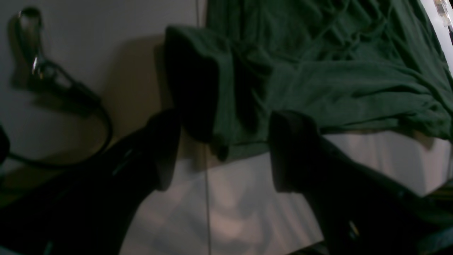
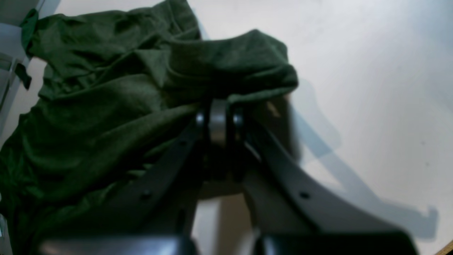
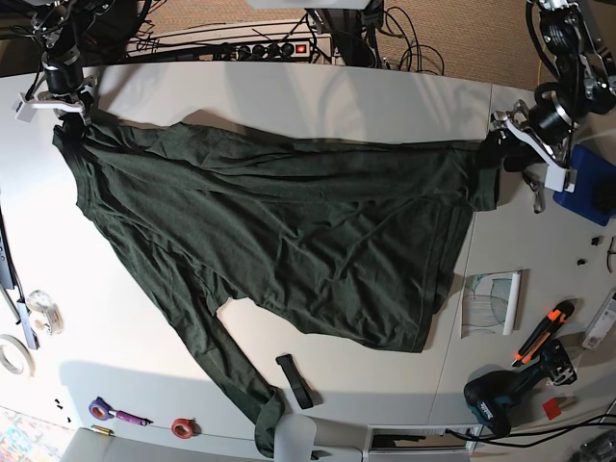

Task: Layout the t-shirt on the table in an organized manner, then fold the t-shirt properly
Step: 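Drag the collar edge outward with both grippers to smooth the shirt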

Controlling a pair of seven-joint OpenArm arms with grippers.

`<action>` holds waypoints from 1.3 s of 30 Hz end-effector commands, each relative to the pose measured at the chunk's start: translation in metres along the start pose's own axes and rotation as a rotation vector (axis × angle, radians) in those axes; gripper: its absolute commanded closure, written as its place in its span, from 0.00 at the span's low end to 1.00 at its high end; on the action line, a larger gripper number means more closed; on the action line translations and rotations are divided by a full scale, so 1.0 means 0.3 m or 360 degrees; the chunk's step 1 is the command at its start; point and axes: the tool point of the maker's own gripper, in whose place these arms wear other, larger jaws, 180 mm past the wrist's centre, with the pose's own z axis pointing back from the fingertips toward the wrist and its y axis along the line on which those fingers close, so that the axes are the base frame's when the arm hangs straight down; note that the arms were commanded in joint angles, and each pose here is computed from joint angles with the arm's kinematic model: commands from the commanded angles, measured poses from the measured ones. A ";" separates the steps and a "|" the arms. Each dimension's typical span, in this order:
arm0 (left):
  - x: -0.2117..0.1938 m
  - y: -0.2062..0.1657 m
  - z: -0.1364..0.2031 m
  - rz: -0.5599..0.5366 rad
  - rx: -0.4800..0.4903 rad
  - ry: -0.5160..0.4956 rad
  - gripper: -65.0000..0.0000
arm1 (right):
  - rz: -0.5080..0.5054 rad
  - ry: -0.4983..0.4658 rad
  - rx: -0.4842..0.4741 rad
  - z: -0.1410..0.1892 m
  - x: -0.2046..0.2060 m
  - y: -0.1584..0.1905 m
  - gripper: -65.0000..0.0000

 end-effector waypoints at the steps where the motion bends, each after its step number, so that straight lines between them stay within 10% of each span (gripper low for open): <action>1: 0.030 0.006 0.011 0.0010 0.0026 -0.0055 0.38 | 0.0028 -0.0065 0.0036 0.004 0.049 0.016 1.00; 21: -0.126 -0.082 -0.164 0.0270 -0.0099 0.0115 0.39 | 0.0023 -0.0048 0.0040 0.004 0.043 0.017 1.00; 29: -0.105 -0.082 -0.165 0.0223 -0.0118 0.0103 1.00 | 0.0022 -0.0050 0.0044 0.004 0.044 0.019 1.00; 39: -0.103 0.018 -0.051 0.0206 -0.0091 0.0120 1.00 | 0.0085 0.0042 0.0094 0.016 0.009 0.030 1.00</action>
